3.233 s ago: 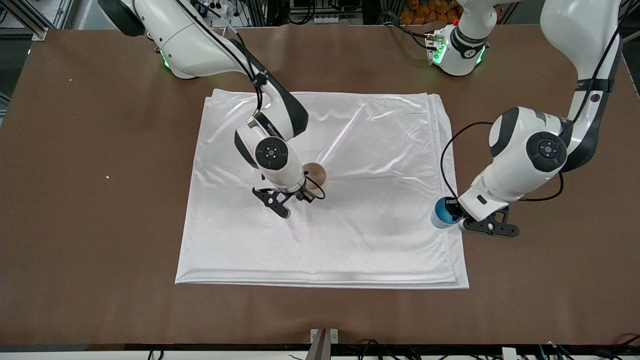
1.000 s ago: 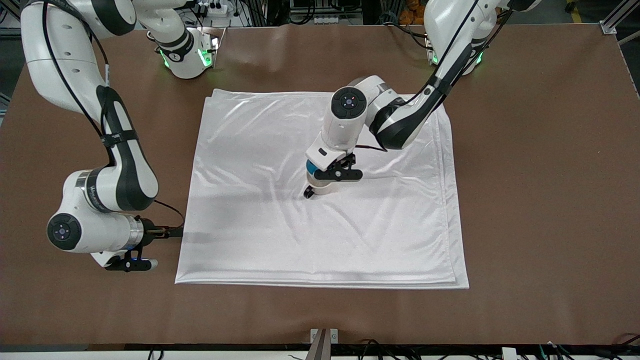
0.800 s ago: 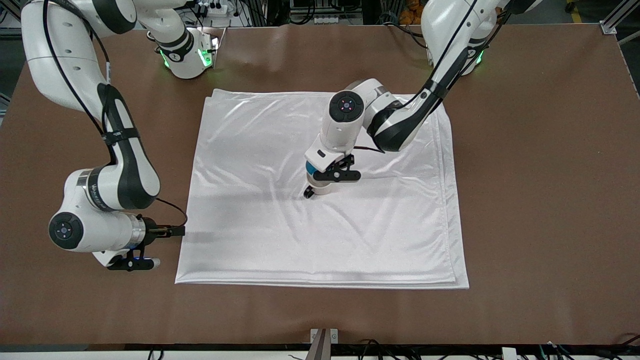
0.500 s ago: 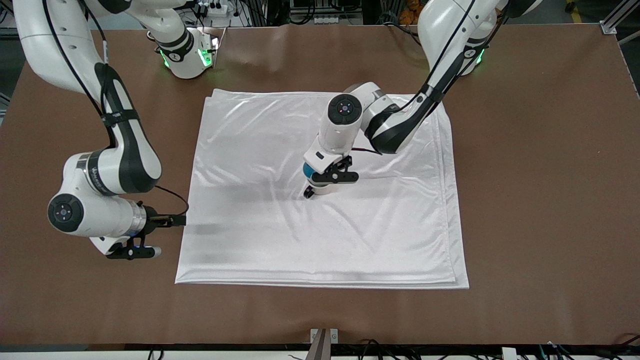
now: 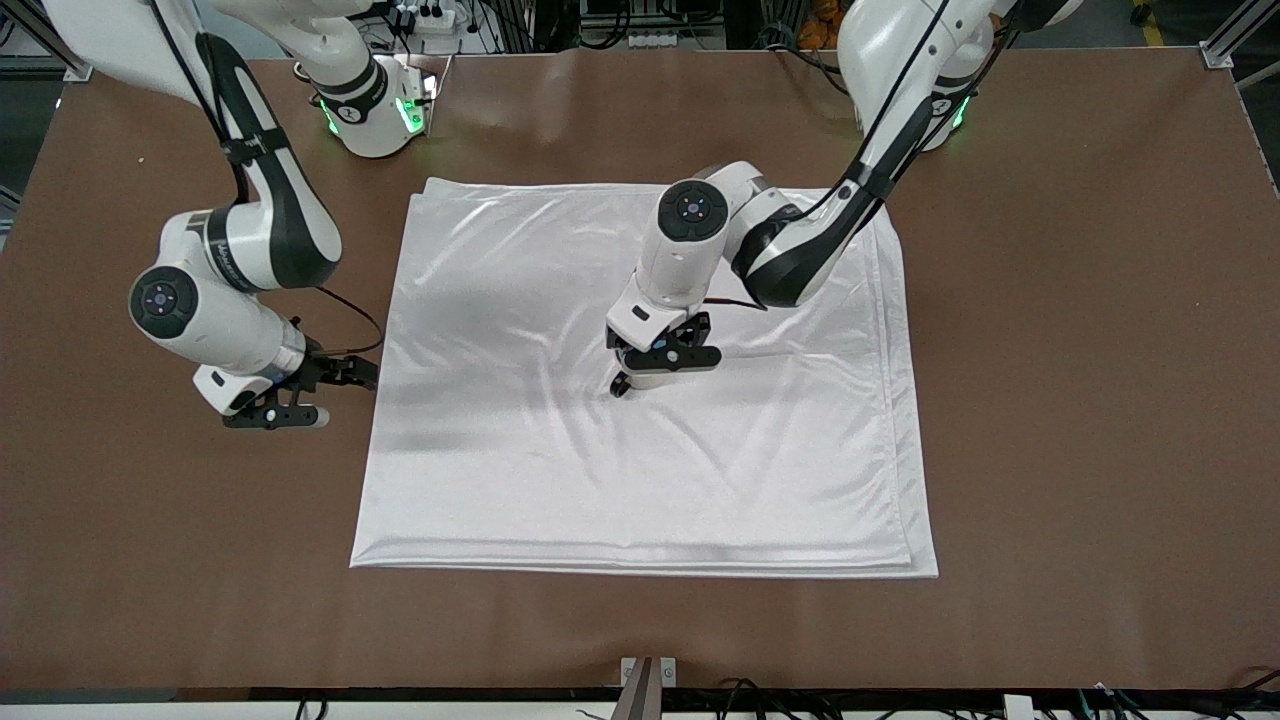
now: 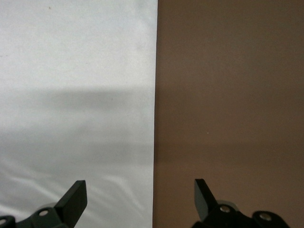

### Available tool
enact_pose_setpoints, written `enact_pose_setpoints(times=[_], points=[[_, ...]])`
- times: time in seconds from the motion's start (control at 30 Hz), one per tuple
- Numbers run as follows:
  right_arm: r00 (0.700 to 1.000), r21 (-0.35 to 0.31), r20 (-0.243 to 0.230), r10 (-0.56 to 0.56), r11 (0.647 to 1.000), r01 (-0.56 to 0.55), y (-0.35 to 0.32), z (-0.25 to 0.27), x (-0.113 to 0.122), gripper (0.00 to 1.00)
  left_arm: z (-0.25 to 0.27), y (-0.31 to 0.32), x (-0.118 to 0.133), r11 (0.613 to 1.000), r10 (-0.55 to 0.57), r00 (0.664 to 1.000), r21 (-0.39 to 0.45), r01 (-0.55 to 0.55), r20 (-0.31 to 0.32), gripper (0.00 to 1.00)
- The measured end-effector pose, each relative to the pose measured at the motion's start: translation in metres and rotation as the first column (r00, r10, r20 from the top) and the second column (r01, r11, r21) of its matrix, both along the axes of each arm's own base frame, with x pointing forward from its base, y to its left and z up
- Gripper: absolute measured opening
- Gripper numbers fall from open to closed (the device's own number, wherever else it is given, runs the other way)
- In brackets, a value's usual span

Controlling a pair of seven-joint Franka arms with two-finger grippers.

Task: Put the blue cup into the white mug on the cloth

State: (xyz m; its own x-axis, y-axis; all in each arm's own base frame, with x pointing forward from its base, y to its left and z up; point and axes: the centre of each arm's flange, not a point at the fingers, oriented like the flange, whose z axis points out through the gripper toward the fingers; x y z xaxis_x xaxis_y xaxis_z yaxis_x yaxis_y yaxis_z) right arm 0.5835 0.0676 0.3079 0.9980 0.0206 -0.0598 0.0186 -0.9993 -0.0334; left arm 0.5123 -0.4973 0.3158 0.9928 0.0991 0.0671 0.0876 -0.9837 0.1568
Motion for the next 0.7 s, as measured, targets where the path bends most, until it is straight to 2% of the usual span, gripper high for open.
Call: enact_pose_setpoints(times=[0.13,0.23,0.43,0.7], points=[[1.000,-0.008,-0.019,0.003,1.000,-0.003,-0.001,0.032,-0.008,1.00,0.042,0.015,0.014,1.000,0.028,0.999,-0.001,-0.028,0.047,1.00],[0.999,-0.016,-0.045,0.000,1.000,-0.001,-0.001,0.060,-0.015,1.00,0.077,0.030,0.018,0.999,0.048,0.997,0.018,-0.049,0.067,1.00],[0.992,-0.032,-0.126,-0.016,0.999,0.012,-0.007,0.126,-0.019,1.00,0.150,0.073,0.025,0.992,0.108,0.989,0.056,-0.114,0.101,1.00],[0.985,-0.038,-0.169,-0.043,0.999,0.038,-0.032,0.193,-0.016,1.00,0.226,0.146,0.030,0.974,0.183,0.975,0.112,-0.197,0.123,1.00]])
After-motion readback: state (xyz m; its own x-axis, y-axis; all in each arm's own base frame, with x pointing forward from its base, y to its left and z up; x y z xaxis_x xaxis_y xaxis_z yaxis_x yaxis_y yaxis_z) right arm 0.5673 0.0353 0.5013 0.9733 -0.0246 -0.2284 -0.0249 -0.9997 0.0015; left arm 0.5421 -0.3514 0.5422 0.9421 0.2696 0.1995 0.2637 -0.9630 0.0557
